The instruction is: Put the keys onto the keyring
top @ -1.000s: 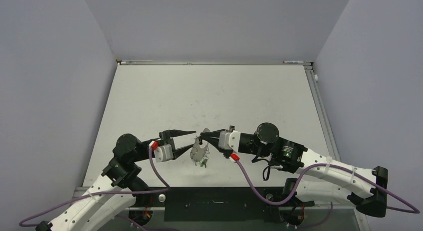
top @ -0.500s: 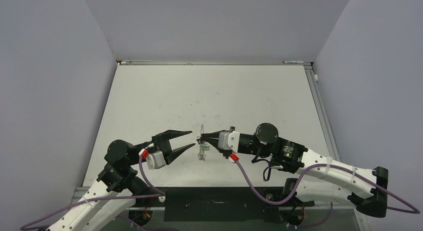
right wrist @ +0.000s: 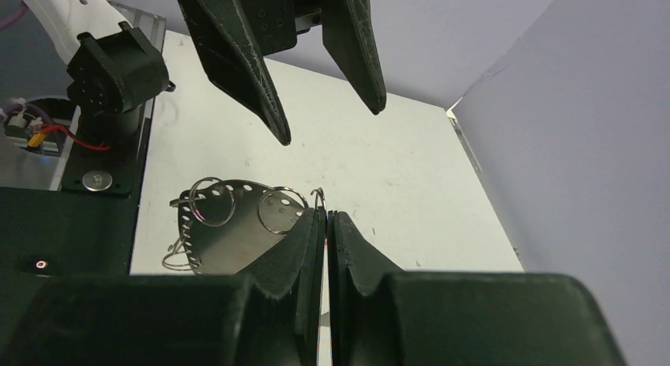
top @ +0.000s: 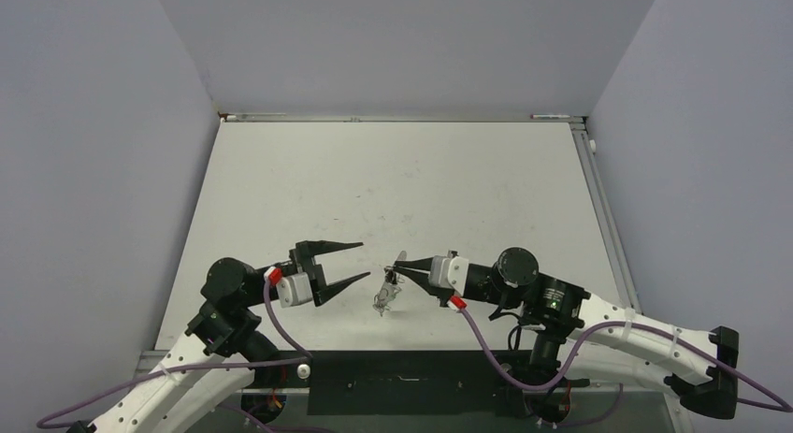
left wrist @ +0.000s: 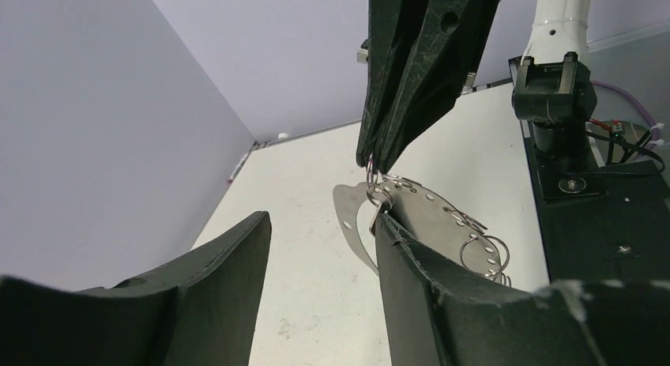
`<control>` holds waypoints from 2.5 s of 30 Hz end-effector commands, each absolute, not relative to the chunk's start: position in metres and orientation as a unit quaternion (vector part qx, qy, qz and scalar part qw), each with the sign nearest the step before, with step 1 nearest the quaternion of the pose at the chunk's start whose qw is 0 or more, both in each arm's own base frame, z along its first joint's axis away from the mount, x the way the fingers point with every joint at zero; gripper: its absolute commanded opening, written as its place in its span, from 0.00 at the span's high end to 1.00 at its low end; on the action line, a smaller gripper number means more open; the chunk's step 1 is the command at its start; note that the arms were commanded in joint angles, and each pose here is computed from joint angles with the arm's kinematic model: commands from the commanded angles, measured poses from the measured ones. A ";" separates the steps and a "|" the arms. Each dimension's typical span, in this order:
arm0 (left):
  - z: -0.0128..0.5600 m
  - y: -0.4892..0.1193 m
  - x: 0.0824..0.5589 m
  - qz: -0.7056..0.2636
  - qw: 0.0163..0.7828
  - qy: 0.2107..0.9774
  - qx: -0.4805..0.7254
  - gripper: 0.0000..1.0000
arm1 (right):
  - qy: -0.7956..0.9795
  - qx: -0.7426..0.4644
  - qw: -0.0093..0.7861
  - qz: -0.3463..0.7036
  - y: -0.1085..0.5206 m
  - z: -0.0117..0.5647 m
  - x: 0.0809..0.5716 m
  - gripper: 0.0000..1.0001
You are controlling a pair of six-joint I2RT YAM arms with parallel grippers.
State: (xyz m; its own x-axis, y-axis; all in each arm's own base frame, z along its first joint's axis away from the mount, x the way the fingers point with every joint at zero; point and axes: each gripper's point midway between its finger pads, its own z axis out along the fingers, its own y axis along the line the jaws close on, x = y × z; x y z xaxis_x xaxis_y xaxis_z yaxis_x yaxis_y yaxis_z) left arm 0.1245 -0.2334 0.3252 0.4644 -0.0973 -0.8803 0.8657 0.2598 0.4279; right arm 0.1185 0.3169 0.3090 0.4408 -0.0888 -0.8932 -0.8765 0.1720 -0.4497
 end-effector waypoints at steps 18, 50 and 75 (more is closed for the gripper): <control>0.340 -0.235 0.125 -0.505 0.677 0.426 0.324 0.54 | 0.391 -0.437 0.720 0.371 0.265 0.364 0.103 0.95; 0.301 -0.312 0.116 -0.499 0.653 0.425 0.379 0.65 | 0.406 -0.472 0.685 0.378 0.275 0.368 0.098 0.95; 0.295 -0.287 0.136 -0.358 0.654 0.514 0.424 1.00 | 0.446 -0.456 0.679 0.364 0.275 0.345 0.111 0.86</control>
State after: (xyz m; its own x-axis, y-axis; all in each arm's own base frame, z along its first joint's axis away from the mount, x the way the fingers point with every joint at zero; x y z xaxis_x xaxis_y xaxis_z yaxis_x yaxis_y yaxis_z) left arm 0.1266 -0.3001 0.2899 0.1896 -0.1554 -0.9695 0.9373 0.3227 0.1315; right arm 0.1046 0.2750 0.3291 0.3333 0.0358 -0.9421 -0.9102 0.2727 -0.3117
